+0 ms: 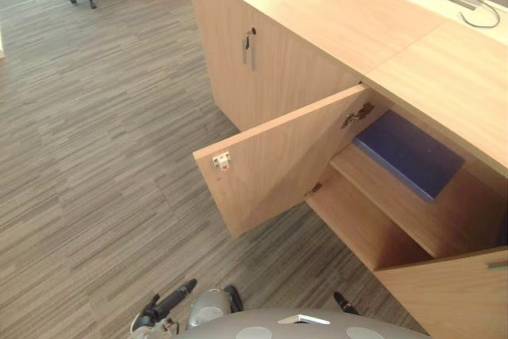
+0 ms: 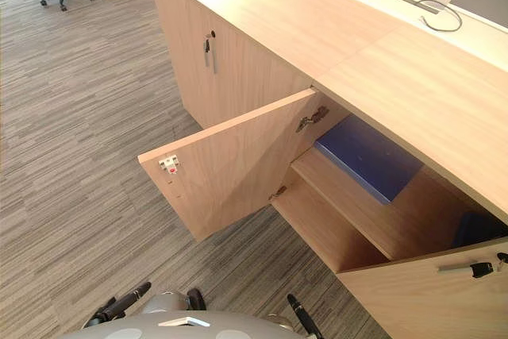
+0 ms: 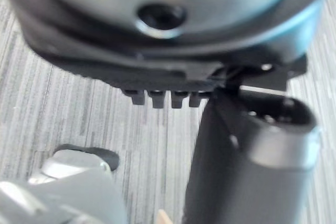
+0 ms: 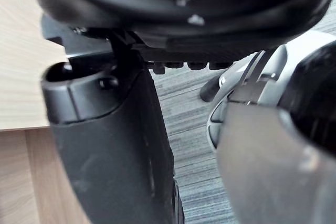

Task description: Walk over to the cabinet, pick up the folder, carry it to the office cabinet, place the folder inside the office cabinet, then close the office cabinet door

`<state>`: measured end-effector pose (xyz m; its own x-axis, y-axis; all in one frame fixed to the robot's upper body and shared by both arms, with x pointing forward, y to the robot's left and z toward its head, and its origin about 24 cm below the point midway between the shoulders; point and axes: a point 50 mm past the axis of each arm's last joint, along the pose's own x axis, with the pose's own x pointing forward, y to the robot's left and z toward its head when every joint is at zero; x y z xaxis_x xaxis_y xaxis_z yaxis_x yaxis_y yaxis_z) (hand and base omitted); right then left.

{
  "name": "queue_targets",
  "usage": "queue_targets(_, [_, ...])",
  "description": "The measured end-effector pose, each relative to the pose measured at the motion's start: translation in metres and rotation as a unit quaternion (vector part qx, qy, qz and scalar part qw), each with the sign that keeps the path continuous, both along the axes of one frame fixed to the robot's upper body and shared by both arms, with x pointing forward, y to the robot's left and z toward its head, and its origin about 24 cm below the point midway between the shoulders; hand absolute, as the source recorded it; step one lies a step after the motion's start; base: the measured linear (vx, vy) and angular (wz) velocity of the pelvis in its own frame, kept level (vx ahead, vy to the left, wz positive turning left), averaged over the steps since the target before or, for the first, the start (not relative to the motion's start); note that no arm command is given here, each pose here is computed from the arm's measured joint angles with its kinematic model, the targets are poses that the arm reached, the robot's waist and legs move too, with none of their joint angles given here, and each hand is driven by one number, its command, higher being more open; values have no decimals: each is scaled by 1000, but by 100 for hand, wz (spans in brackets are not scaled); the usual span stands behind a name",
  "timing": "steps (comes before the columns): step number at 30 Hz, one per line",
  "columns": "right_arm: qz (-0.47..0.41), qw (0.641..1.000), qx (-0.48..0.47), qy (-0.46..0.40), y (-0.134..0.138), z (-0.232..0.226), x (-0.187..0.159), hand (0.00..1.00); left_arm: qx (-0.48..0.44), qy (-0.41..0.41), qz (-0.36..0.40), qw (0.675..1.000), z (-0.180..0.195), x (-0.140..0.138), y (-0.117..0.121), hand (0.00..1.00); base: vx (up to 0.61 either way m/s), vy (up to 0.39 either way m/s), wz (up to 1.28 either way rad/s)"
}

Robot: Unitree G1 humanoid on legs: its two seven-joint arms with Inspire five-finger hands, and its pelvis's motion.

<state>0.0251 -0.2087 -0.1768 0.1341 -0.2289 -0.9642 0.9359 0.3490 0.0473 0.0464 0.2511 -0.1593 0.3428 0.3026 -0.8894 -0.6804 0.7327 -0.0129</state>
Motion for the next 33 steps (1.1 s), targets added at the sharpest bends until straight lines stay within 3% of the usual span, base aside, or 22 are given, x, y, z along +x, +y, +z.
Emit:
queue_targets(5, [-7,1000,-20,-15,-13,3,10,100,32,-41,15,999,12,27,17,100,-155,49,13])
queue_targets(9, [17,999,-38,-4,-22,5,0,100,146,-110,-78,980,49,76,40,100,-82,54,6])
queue_targets(11, [29,999,-29,-1,-14,3,-4,100,217,-159,-140,953,80,113,51,100,-31,69,-1])
queue_targets(15, [32,999,-11,3,-2,1,-13,100,278,-194,-211,917,105,155,41,100,26,50,-25])
queue_targets(18, [31,1000,-1,-1,2,0,-15,100,307,-206,-299,880,114,183,16,100,84,48,-27])
queue_targets(21, [31,1000,2,0,4,0,-15,100,368,-204,-424,802,128,213,-10,100,105,16,-18])
queue_targets(23, [31,1000,0,1,2,0,-16,100,455,-167,-521,703,141,226,-8,100,128,-15,-20])
queue_targets(25, [34,999,-2,0,1,1,-16,100,491,-150,-565,646,144,234,-15,100,118,-33,-10])
queue_targets(27, [47,999,-5,-4,1,1,-11,100,547,-120,-634,534,150,249,-28,100,96,-47,-6])
queue_targets(30, [58,998,-15,-7,-7,3,-9,100,561,-92,-691,447,142,248,-38,100,89,-67,-20])
queue_targets(33, [60,998,-19,1,-9,3,-13,100,555,-81,-726,398,132,240,-39,100,16,-90,14])
